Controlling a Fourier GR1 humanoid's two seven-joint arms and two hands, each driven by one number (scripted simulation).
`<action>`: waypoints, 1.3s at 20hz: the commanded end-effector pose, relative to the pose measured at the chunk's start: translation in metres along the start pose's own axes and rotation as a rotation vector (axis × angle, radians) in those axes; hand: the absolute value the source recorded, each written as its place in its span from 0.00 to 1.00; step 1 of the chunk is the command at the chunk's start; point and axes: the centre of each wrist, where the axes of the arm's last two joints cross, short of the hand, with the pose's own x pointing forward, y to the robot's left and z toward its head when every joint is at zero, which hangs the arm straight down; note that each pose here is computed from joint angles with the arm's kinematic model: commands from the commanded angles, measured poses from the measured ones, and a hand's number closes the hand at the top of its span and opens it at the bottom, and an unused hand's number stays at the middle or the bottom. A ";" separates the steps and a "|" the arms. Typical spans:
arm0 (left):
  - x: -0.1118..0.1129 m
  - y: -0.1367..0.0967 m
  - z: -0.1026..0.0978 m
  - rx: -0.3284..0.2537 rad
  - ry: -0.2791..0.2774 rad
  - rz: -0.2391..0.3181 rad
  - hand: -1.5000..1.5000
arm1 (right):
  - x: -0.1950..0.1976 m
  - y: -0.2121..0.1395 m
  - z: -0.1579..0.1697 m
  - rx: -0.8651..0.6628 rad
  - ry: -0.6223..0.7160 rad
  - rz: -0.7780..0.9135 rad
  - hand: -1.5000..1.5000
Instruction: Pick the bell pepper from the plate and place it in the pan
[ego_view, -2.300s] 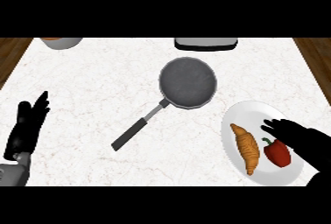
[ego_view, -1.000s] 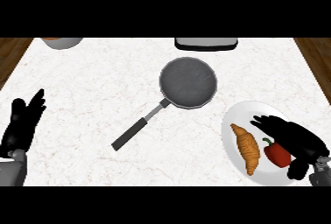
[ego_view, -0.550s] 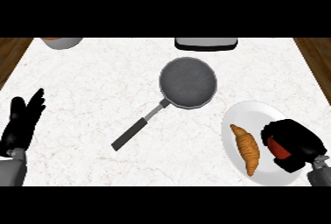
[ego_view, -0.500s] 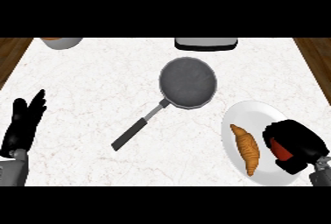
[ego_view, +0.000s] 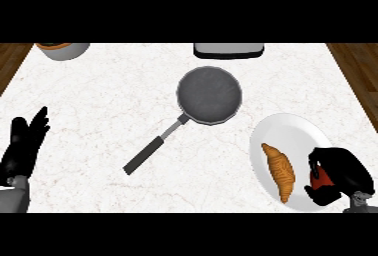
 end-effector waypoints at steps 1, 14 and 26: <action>-0.006 0.014 -0.002 0.005 0.009 0.019 0.50 | 0.012 0.019 0.016 -0.017 0.285 -0.182 1.00; 0.010 -0.001 -0.001 -0.027 -0.029 0.005 0.50 | 0.087 -0.083 0.072 -0.654 0.068 -0.286 1.00; 0.011 -0.003 -0.001 -0.032 -0.026 0.009 0.50 | 0.154 -0.121 -0.022 -0.655 0.085 -0.504 1.00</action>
